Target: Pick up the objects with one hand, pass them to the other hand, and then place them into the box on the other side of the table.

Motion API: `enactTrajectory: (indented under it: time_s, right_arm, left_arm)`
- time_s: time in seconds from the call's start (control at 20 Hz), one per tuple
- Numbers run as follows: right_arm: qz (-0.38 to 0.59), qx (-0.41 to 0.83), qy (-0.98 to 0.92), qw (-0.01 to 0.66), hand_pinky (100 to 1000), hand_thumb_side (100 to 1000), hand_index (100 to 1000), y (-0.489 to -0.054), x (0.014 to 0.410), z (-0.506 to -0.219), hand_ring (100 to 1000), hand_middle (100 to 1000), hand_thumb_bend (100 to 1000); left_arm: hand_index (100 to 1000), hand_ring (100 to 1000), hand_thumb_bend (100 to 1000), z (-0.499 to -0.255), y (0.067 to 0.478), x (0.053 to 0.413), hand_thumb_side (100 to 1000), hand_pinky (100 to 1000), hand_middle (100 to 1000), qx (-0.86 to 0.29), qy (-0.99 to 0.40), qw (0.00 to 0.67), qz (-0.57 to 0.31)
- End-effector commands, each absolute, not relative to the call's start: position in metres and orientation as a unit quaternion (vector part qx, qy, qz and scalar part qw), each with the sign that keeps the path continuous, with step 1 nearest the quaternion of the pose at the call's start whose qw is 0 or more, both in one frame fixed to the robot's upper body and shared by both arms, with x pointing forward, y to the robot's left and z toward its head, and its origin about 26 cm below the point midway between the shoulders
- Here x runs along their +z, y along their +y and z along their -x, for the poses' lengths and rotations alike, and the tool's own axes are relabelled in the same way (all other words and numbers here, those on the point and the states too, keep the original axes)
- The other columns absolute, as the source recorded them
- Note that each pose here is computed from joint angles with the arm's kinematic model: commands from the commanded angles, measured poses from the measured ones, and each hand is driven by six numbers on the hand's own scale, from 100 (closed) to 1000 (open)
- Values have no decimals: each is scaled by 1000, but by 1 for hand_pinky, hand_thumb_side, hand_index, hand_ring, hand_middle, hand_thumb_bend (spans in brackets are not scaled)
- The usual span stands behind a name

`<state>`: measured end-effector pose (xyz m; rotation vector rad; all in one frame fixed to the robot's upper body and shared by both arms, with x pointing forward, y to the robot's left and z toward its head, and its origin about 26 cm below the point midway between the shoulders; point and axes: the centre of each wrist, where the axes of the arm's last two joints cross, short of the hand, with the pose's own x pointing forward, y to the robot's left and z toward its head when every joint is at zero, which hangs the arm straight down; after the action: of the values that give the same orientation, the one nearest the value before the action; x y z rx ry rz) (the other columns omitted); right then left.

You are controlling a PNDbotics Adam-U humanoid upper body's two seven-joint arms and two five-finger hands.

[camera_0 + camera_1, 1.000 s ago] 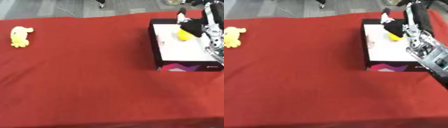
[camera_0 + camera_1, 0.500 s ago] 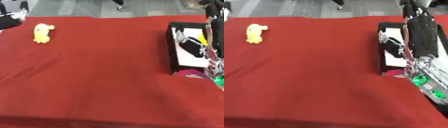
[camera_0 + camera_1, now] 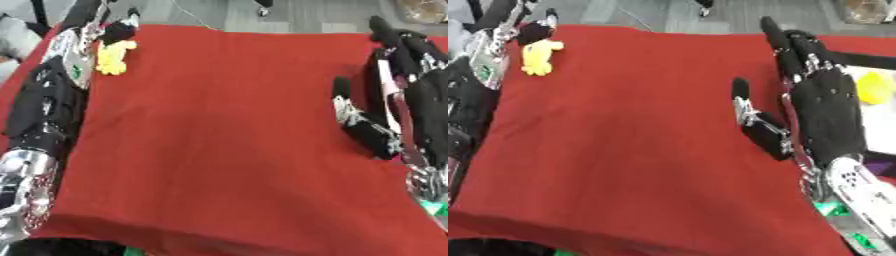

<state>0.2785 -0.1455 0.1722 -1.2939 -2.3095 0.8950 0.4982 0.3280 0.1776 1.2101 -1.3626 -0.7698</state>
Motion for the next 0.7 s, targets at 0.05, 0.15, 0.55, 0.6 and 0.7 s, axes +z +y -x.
enactTrajectory:
  time_s: [0.05, 0.15, 0.55, 0.6, 0.7]
  right_arm:
    - [444, 301, -828, 163, 507, 356, 974, -136, 177, -273, 831, 719, 141]
    - [440, 297, -831, 168, 502, 362, 976, -133, 174, -270, 838, 717, 129]
    - [440, 283, -833, 179, 488, 386, 983, -127, 166, -265, 859, 713, 100]
    - [440, 283, -833, 179, 488, 385, 983, -127, 166, -265, 859, 713, 100]
    - [439, 282, -834, 178, 488, 387, 982, -127, 166, -265, 858, 712, 100]
  left_arm:
    - [908, 750, 100, -498, 346, 192, 901, 786, 814, -267, -554, 563, -552]
    - [907, 751, 100, -497, 354, 192, 902, 786, 815, -239, -545, 573, -564]
    - [910, 758, 100, -488, 391, 186, 801, 794, 818, -185, -513, 583, -602]
    - [912, 760, 100, -487, 395, 182, 819, 796, 818, -186, -506, 586, -605]
    - [915, 765, 100, -483, 404, 172, 822, 800, 820, -194, -490, 597, -605]
